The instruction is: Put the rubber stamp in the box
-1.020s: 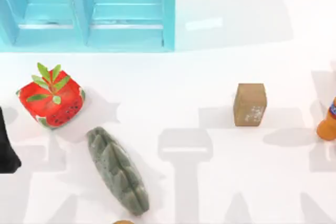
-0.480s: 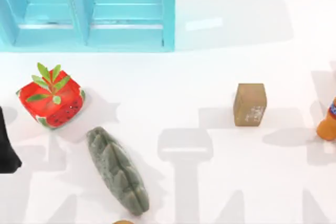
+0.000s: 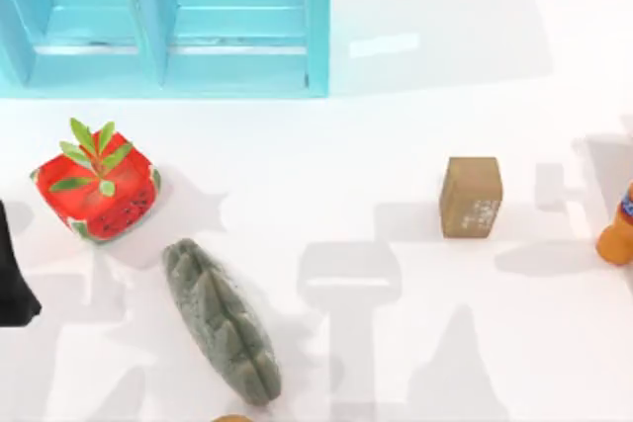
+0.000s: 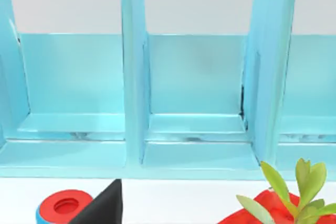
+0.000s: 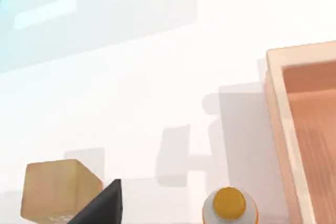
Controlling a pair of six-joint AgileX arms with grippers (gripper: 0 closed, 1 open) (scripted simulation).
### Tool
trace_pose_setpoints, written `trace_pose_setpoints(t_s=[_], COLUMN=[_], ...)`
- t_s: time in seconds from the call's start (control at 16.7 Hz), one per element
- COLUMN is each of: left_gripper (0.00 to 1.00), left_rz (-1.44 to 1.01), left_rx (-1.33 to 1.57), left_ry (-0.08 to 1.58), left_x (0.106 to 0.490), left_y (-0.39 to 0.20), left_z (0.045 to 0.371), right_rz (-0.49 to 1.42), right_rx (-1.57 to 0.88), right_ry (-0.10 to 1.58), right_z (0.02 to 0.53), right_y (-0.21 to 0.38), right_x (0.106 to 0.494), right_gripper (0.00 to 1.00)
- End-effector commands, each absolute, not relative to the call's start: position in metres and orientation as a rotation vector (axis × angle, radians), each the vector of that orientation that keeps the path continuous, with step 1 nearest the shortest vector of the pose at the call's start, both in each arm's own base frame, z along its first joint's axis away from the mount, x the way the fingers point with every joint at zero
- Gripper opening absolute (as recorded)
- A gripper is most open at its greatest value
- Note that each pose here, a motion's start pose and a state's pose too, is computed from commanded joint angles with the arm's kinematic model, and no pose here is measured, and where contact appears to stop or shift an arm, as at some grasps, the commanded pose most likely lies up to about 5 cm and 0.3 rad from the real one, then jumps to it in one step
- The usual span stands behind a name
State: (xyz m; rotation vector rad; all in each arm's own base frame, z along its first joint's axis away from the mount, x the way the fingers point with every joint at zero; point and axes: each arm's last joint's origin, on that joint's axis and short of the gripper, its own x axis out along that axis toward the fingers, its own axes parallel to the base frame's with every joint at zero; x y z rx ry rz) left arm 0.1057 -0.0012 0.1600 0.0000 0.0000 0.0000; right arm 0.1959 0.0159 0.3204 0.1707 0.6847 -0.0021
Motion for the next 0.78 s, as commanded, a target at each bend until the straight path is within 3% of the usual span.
trace_pose_setpoints(t_s=[0.3,0.54,0.78], left_gripper=[1.00,1.00,1.00], left_rz=[0.000,0.000,0.000], left_rx=[0.000,0.000,0.000], left_ry=[0.000,0.000,0.000], left_x=[0.106,0.106,0.106], left_y=[-0.001,-0.001,-0.001], left_z=[0.160,0.160,0.160], right_rz=[0.033,0.036,0.012], right_rx=[0.198,0.149,0.059], right_ry=[0.961,1.240,1.480], right_z=[0.346,0.304,0.252], right_y=[0.061,0.116,0.165], right_x=[0.293,0.358,0.382], right_gripper=[1.00,1.00,1.00])
